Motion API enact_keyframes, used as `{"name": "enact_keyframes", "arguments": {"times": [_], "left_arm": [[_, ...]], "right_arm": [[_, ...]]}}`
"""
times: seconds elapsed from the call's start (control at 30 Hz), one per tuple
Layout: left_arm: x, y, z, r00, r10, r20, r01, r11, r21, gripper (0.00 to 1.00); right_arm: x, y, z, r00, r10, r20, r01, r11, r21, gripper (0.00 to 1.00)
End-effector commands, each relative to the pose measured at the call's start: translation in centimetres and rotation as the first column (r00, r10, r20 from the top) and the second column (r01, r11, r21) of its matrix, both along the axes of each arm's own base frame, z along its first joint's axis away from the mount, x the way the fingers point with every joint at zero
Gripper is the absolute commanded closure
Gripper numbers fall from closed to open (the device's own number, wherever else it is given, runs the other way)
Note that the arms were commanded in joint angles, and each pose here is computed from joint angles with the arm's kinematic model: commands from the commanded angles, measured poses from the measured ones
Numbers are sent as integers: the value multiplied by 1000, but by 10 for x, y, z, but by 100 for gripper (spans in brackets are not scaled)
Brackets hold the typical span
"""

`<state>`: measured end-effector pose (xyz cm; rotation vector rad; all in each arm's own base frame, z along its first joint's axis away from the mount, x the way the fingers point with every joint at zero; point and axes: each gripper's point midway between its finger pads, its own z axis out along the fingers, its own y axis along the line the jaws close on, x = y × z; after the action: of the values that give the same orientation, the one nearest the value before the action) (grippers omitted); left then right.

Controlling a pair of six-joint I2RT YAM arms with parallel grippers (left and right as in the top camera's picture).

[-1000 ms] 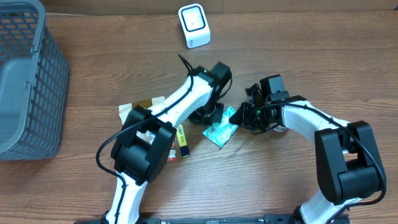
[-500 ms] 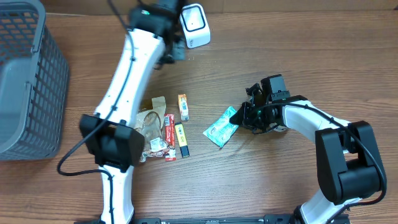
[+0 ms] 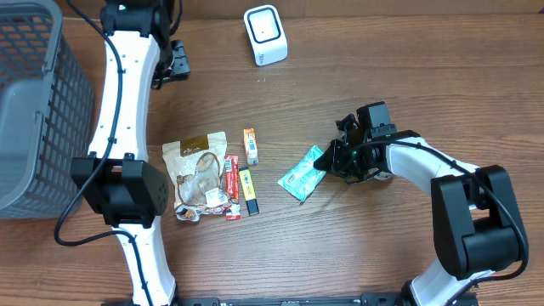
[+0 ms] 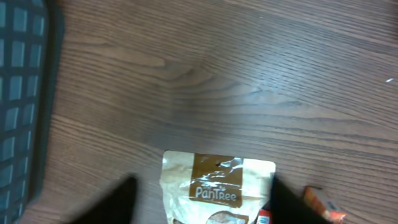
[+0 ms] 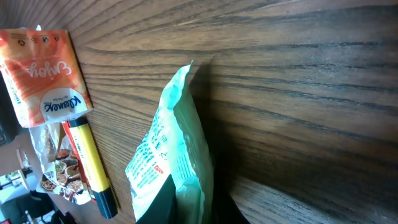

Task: Scan the item barcode
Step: 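Retract the left gripper to the upper left beside the basket, then lift the wipes pack and carry it up to the white scanner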

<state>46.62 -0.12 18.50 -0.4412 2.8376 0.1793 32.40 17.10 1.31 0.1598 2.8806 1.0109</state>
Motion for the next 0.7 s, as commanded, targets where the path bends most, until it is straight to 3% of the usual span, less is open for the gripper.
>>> {"name": "enact_keyframes", "arguments": {"times": [0.0,0.27,0.4,0.53,0.67], "left_arm": [[-3,8,4,1000,-6,-4,6,1000,18,0],[-1,8,4,1000,-6,3,6,1000,18,0],[-1,8,4,1000,-6,3,6,1000,18,0],[-1,8,4,1000,-6,3,6,1000,18,0],[-1,8,4,1000,-6,3,6,1000,18,0]], "right_arm": [[12,2,8,999,4,36,-5,1000,14,96],[49,9,79,977,89,191,-91,996,-2,96],[81,-1,128,957,84,276,-56,992,-111,96],[110,-8,196,899,116,423,-23,976,-219,97],[137,-4,278,773,131,620,25,971,-236,97]]}}
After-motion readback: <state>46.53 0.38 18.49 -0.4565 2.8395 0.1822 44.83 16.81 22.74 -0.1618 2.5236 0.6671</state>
